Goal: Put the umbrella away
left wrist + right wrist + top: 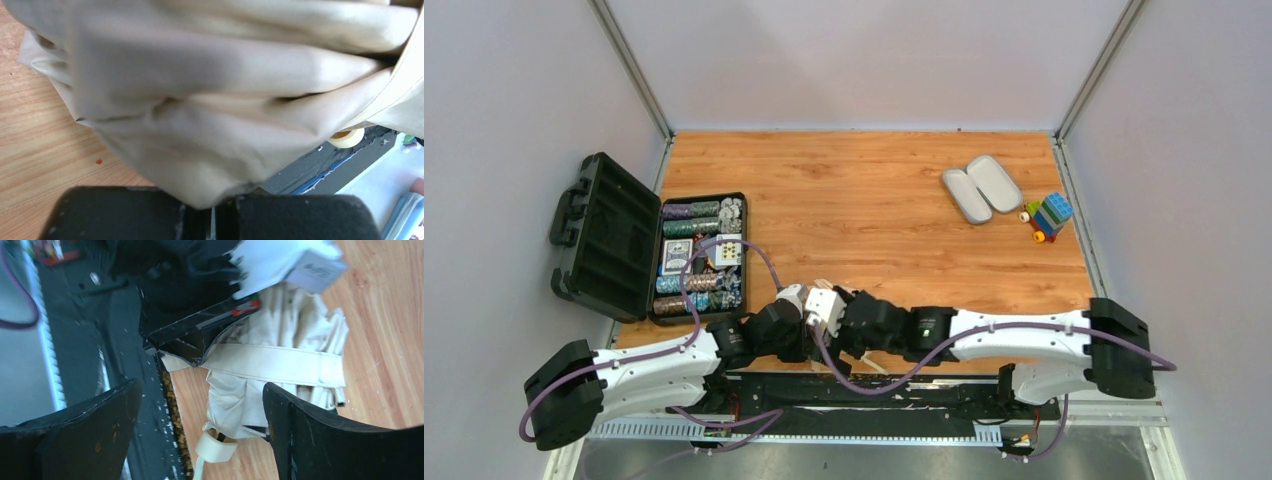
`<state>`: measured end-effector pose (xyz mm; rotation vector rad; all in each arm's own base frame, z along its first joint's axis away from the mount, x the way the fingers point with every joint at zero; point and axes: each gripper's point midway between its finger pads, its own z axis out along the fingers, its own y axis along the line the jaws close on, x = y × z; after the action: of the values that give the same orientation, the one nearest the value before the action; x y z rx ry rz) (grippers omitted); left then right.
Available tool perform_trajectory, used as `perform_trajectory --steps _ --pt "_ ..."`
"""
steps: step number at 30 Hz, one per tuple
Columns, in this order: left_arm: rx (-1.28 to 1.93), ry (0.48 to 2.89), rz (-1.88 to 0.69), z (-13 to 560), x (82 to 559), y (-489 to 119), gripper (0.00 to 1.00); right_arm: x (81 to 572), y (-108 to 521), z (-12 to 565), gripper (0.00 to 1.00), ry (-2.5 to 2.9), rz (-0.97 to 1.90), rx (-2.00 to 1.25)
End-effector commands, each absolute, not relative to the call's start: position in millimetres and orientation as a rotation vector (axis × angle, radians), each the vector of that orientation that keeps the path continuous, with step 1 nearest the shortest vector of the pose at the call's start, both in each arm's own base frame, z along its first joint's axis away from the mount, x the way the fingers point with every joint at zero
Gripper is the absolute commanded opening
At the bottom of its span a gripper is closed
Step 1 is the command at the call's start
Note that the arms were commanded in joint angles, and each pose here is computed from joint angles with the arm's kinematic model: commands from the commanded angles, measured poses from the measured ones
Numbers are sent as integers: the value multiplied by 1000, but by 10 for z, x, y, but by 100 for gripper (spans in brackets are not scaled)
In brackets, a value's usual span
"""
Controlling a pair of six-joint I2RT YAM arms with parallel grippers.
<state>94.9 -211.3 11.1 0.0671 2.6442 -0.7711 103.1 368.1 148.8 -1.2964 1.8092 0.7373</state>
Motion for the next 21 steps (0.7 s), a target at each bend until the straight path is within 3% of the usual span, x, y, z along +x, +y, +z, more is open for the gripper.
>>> perform_trajectory --steps 1,7,14,18,20,21 --pt "77 2783 -402 -355 767 -1485 0 1246 3701 1154 93 1650 415 -1472" --pt "61 2785 -406 -357 751 -1462 0 1461 3615 563 96 1662 229 -1489" --pt "53 2801 -405 -359 718 -1449 0 1479 3409 -86 93 1788 171 -1446" --pt "56 2803 -398 -342 712 -1436 0 1496 3247 -301 80 1905 189 -1328" --pt "58 2805 -390 -325 705 -1415 0 1511 3161 -371 70 1966 208 -1267" --pt "59 2802 -385 -303 711 -1409 0 1514 3138 -382 58 1987 224 -1258"
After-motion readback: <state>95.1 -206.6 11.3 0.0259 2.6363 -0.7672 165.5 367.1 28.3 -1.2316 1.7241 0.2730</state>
